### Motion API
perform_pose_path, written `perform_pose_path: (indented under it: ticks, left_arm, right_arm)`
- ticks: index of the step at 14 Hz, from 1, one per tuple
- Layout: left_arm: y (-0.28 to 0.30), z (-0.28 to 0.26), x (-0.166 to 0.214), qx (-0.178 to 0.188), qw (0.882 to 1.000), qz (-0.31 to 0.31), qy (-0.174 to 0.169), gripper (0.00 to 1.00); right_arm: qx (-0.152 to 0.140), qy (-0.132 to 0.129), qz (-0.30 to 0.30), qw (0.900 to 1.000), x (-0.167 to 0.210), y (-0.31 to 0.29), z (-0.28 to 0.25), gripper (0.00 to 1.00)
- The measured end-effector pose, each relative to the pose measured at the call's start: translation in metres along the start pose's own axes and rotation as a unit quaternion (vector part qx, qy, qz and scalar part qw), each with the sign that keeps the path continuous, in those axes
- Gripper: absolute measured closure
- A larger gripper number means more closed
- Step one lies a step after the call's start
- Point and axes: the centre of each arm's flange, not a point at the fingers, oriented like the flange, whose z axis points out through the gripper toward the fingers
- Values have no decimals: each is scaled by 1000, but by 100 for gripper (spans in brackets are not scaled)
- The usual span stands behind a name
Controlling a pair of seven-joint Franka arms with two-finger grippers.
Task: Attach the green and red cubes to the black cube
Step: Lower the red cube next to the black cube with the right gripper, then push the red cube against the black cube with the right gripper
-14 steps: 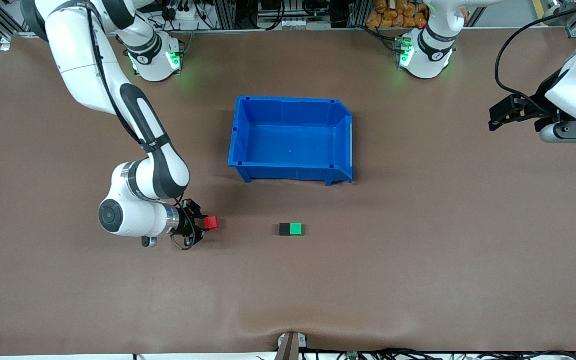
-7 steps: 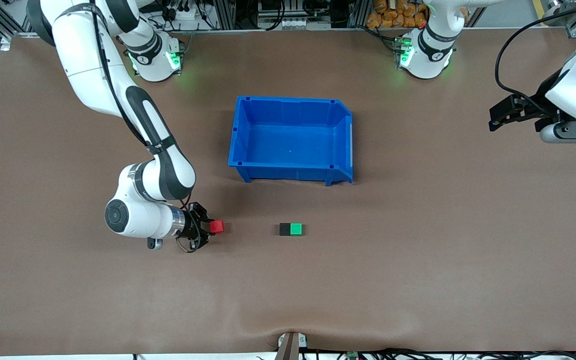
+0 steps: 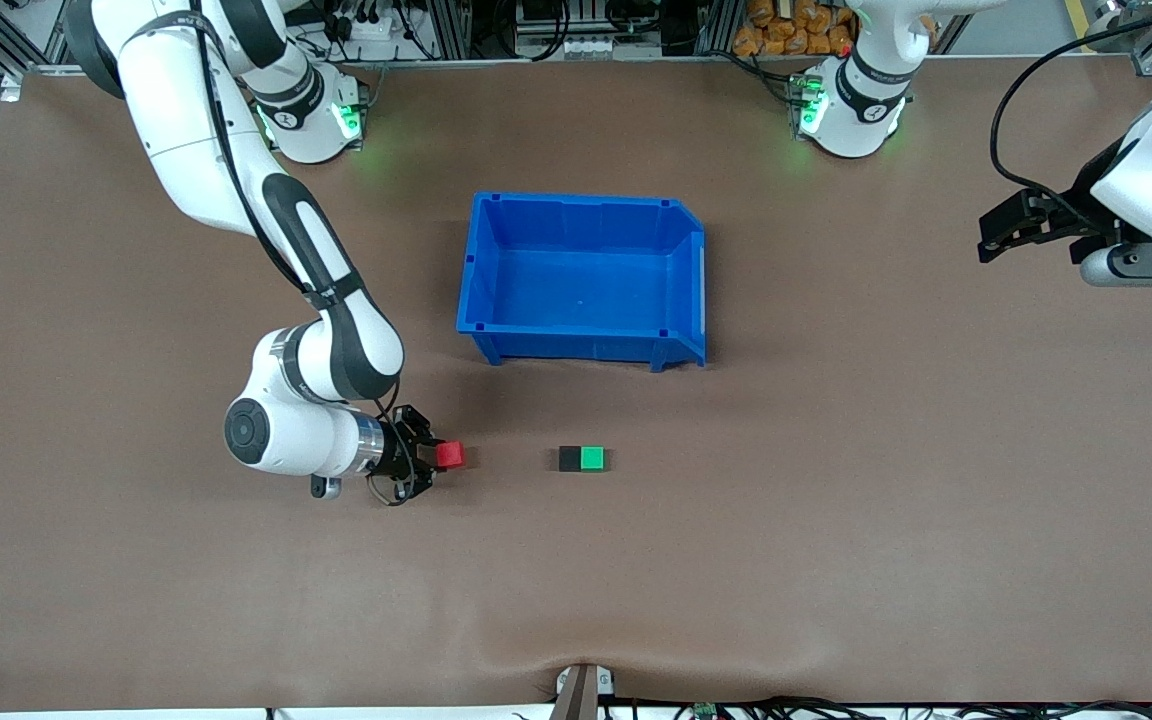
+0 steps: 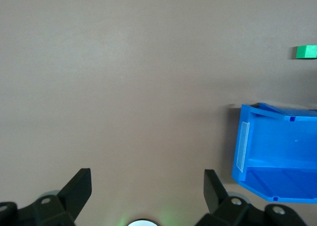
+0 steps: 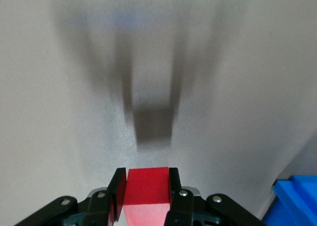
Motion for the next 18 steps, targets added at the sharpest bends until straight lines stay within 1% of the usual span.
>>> perform_pose_path:
  ticks: [5, 9, 14, 18]
  left_arm:
    - [0, 0, 0, 0, 1000, 0, 0, 0]
    - [0, 0, 0, 0, 1000, 0, 0, 0]
    - [-1, 0, 0, 0, 1000, -1, 0, 0]
    - [-3, 0, 0, 0, 1000, -3, 0, 0]
  right_arm:
    - [2, -1, 2, 1000, -20, -3, 11, 61]
    - [18, 1, 10, 1000, -28, -5, 22, 61]
    - [19, 1, 13, 1000, -43, -5, 35, 61]
    - [20, -6, 19, 1000, -52, -6, 41, 61]
